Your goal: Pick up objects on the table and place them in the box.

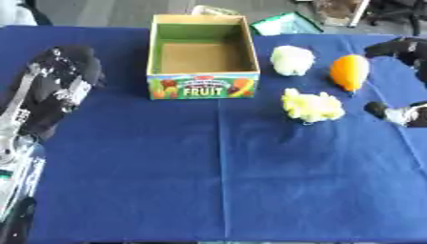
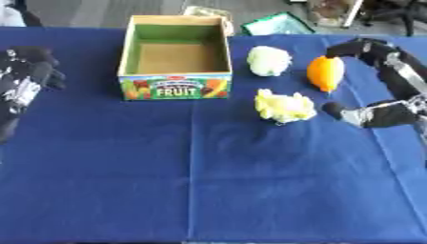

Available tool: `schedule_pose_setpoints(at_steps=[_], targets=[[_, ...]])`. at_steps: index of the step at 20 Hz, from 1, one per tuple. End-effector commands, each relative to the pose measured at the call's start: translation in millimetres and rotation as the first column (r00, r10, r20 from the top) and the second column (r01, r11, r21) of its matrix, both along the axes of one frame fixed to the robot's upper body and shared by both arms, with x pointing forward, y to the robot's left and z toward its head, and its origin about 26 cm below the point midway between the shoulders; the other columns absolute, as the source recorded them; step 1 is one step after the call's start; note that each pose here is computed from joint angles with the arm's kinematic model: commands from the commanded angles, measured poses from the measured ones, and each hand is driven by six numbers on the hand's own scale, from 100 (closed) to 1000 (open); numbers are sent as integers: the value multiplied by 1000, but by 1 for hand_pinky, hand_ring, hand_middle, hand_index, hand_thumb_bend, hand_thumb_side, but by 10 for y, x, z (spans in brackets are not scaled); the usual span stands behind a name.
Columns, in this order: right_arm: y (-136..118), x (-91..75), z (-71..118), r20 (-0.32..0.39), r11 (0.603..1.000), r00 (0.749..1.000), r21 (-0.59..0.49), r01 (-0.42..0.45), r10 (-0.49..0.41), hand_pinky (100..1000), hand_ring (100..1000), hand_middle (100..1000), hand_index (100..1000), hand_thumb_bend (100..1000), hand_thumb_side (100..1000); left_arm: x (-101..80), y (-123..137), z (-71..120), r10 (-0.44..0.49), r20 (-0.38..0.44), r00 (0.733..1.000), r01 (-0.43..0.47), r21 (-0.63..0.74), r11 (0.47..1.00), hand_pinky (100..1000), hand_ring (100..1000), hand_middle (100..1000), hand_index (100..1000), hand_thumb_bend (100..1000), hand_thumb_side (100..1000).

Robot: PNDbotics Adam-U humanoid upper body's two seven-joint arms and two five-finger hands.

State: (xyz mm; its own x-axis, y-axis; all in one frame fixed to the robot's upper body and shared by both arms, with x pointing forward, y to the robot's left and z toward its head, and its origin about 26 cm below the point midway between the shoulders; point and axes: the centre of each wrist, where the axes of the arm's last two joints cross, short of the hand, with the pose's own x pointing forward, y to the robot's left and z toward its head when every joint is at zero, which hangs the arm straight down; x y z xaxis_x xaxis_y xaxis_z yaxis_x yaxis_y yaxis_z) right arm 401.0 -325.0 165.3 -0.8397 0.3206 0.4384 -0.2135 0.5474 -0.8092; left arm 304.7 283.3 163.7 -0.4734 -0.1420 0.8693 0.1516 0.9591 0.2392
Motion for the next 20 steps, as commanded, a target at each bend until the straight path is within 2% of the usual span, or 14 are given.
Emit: schedule_pose_setpoints(at_steps=[1, 7, 13, 20], targets=[[-31, 119, 17, 0, 994, 1000, -109, -26, 26, 880, 854, 732, 839, 492, 246, -10, 7, 59, -11, 17, 1000, 10, 16, 1000, 574, 597, 593, 718, 398, 364], [88, 343, -163, -45, 975, 997, -209, -78, 70, 879, 853, 740, 845, 500, 270, -9, -3, 60, -16, 17, 1000, 16, 15, 1000, 574, 597, 593, 718, 397, 365], [251, 486, -381, -92, 954, 992, -278, -109, 87, 880, 858, 754, 859, 510, 278, -10, -9, 61, -19, 18, 1000, 19, 13, 1000, 574, 598, 593, 718, 398, 364], [478, 604, -537, -79, 908, 991, -397, -133, 111, 884, 868, 787, 882, 504, 312, -9, -18, 61, -25, 18, 1000, 25, 11, 1000, 574, 598, 593, 718, 395, 366]])
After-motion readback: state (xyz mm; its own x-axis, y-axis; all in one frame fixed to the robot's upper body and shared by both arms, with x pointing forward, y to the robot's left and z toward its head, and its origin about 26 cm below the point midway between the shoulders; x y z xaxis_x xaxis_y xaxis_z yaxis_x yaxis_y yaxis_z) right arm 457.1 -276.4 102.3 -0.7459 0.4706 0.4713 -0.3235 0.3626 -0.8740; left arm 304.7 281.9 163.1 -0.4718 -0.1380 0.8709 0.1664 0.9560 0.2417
